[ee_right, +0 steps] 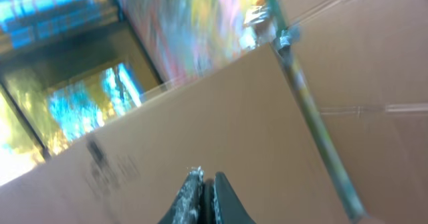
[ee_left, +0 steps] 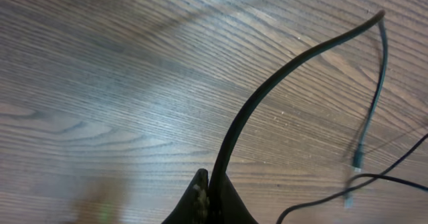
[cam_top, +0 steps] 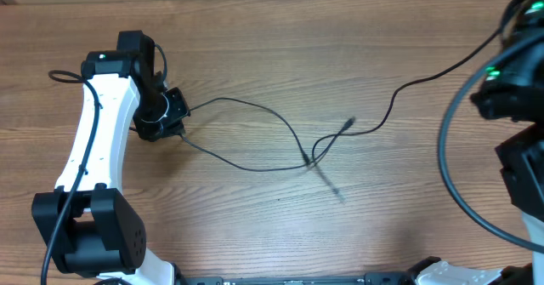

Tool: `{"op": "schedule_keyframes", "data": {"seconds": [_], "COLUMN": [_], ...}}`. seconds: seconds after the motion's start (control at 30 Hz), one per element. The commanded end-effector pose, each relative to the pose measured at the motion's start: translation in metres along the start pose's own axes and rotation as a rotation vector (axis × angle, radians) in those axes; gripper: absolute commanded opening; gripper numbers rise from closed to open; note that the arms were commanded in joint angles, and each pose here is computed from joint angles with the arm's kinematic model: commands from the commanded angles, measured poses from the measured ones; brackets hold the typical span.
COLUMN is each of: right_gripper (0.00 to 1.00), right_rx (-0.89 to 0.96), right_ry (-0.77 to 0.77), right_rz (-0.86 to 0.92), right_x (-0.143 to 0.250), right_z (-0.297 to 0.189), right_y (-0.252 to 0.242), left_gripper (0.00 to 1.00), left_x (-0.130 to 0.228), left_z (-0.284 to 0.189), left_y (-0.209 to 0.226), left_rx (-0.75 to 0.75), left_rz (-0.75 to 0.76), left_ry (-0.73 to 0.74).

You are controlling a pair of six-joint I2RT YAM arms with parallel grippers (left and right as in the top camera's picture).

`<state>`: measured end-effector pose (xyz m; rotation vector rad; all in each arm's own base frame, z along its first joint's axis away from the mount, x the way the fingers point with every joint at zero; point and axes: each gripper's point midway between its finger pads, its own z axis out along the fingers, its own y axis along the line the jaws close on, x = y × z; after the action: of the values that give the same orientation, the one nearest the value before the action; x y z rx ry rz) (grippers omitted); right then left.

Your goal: Untangle cables

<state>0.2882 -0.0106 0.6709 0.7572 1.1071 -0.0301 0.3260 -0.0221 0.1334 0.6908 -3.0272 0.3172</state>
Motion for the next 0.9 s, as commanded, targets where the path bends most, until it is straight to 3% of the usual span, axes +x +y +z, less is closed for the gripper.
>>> {"op": "schedule_keyframes", "data": {"seconds": [0.0, 0.27, 0.43, 0.5, 0.6, 0.87], "right_gripper": [0.04, 0.04, 0.04, 0.04, 0.04, 0.04], "right_rx": [0.04, 0.029, 0.066, 0.147, 0.242, 0.401], "right_ry": [-0.08, -0.28, -0.424, -0.47, -0.478, -0.486], "right_rz": [-0.027, 0.021, -0.087, -0.152, -0.204, -0.268], "right_x": [-0.031, -0.095, -0.133, -0.144, -0.148, -0.152], "right_z": [-0.003, -0.014, -0.025, -0.025, -0.022, -0.015], "right_y": [-0.009, -0.014, -0.026, -0.042, -0.06, -0.09], "left_gripper": [0.04, 0.04, 0.04, 0.04, 0.04, 0.04], "left_x": [0.0, 0.001, -0.002, -0.01, -0.015, -0.021], "left_z": [-0.002, -0.002, -0.002, -0.008, -0.018, -0.021], "left_y": [-0.004, -0.005, 0.006, 0.038, 0.07, 0.087], "left_rx": [-0.003, -0.004, -0.061, -0.239, -0.382, -0.36], "left_rz": [0.045, 0.053, 0.099, -0.016, -0.191, -0.317], "left_ry": [-0.005, -0.002, -0.017, -0.077, -0.141, -0.148]}}
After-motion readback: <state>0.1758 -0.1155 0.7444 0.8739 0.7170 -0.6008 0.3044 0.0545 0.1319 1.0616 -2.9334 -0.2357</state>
